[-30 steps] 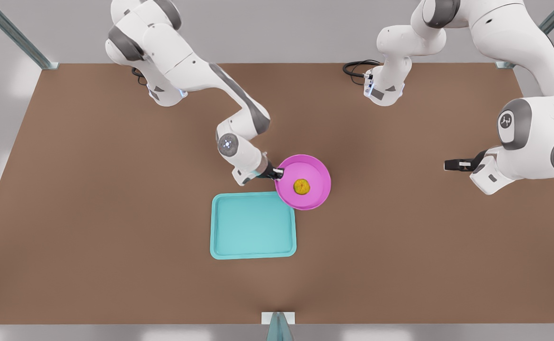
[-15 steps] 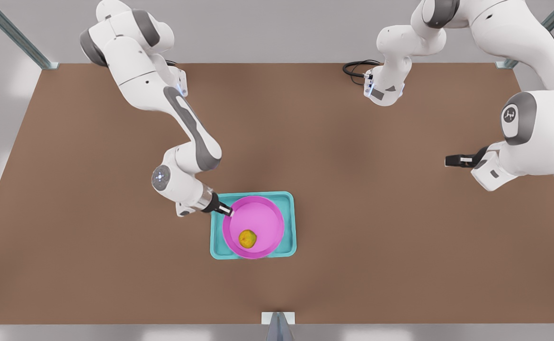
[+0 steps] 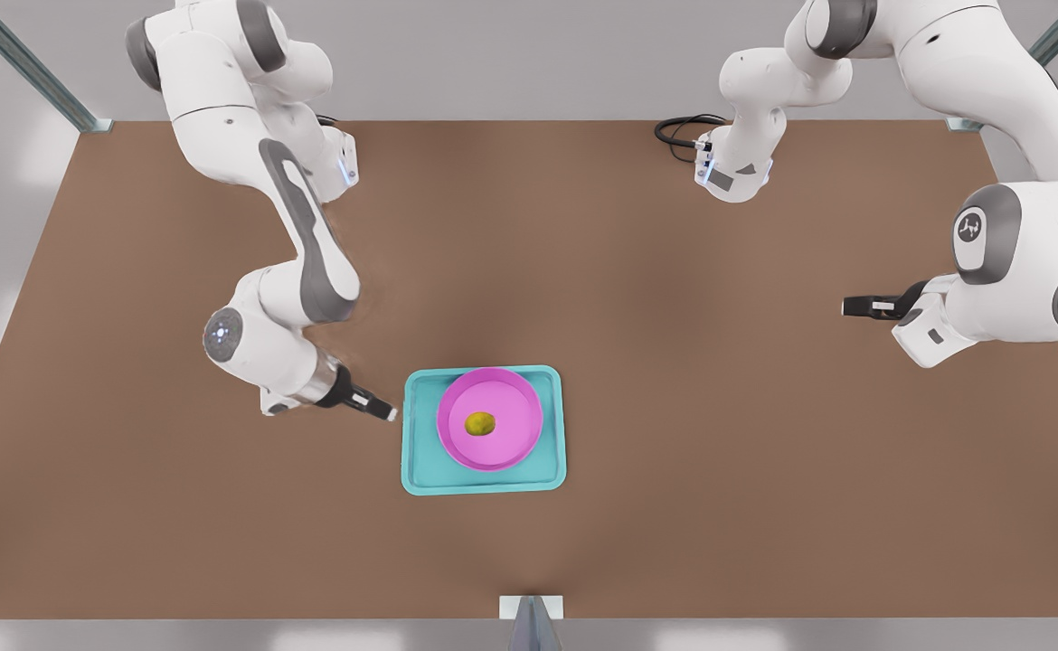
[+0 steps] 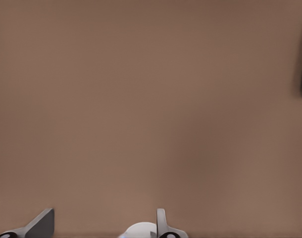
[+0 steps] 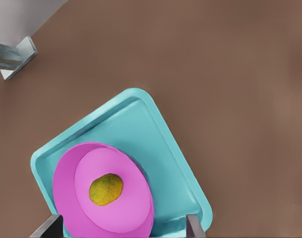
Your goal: Place the orange on the plate with the left arm and the plate on the tray with the right arm
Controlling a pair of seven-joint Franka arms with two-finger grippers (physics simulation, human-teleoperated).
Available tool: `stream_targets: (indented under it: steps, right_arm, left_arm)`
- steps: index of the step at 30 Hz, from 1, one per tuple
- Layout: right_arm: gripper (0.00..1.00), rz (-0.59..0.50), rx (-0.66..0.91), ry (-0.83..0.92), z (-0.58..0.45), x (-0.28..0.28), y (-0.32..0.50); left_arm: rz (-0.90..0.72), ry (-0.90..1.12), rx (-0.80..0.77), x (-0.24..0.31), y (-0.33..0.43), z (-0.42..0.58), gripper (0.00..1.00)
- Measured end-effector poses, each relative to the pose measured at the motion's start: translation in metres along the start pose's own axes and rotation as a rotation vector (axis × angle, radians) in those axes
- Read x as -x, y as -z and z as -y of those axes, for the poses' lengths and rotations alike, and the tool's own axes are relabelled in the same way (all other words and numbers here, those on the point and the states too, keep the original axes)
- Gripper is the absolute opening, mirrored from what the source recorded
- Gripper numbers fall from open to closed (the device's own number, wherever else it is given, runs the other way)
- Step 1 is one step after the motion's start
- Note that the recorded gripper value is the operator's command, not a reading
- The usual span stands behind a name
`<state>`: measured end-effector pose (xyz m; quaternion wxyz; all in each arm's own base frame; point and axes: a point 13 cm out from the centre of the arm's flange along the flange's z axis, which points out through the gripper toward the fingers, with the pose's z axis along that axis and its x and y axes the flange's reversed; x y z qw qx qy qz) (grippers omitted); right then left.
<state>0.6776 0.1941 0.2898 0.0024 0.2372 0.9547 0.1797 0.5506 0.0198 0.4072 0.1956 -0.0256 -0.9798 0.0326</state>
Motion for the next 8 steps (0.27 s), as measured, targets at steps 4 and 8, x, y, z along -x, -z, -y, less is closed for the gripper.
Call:
stream_targets:
  steps: [4,8]
  right_arm:
    - [1.00,0.148,-0.184,0.064,0.101,0.016,0.262]
    - [1.00,0.046,-0.363,0.117,0.150,-0.025,0.289]
  left_arm:
    - [0.002,-0.002,0.003,-0.001,0.002,0.000,1.00]
    - [0.003,-0.003,0.006,-0.001,0.004,0.003,1.00]
